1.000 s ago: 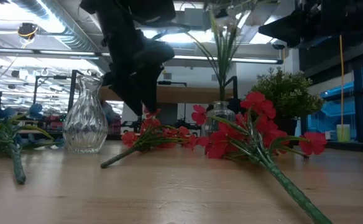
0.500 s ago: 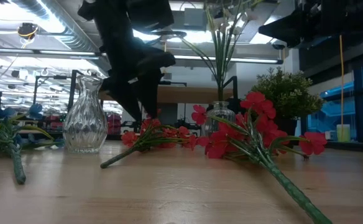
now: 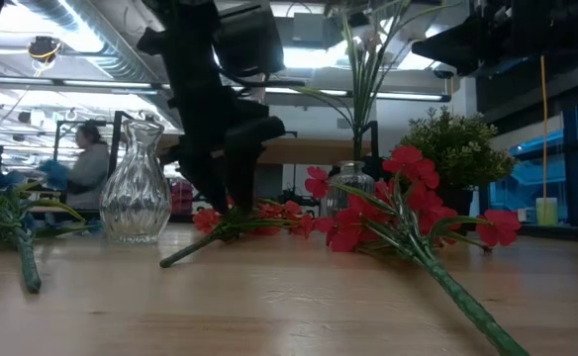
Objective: Pick and place flowers into a vace then onto a shelf
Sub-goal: Put the left orange flowers into the right transparent vase
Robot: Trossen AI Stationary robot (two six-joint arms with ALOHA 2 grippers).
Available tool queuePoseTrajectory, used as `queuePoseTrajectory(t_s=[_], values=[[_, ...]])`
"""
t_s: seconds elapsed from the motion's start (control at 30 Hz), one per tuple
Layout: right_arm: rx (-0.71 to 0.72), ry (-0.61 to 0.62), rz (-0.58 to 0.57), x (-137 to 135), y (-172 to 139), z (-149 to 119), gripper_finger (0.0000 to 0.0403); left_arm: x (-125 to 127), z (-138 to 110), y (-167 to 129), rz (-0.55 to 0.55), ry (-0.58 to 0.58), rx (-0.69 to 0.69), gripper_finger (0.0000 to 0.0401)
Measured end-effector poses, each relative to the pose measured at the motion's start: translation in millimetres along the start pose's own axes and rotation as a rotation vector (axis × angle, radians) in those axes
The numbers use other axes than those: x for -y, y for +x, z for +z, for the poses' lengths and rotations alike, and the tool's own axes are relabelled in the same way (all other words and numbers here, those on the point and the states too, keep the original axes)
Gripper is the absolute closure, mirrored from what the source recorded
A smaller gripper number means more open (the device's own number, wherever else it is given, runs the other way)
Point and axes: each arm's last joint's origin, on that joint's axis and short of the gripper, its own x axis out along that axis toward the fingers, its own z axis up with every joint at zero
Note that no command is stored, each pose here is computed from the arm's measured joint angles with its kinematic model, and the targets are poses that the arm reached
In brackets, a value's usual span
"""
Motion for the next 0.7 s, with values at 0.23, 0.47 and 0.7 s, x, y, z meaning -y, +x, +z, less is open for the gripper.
queuePoseTrajectory(t_s=[0.23,0.47,0.7], values=[[-0.004,-0.002,0.001,-0.1,0.0,-0.4,0.0398,-1.5,1.5,1.0,-0.019,0.0,-0.027,0.0204],[-0.01,-0.003,0.002,-0.2,0.0,-1.0,0.0398,-1.5,1.4,1.0,-0.019,0.025,-0.028,0.0276],[-0.016,0.021,0.003,-0.3,0.0,-1.6,0.0398,-1.7,1.8,1.0,-0.013,0.039,-0.02,0.0386]])
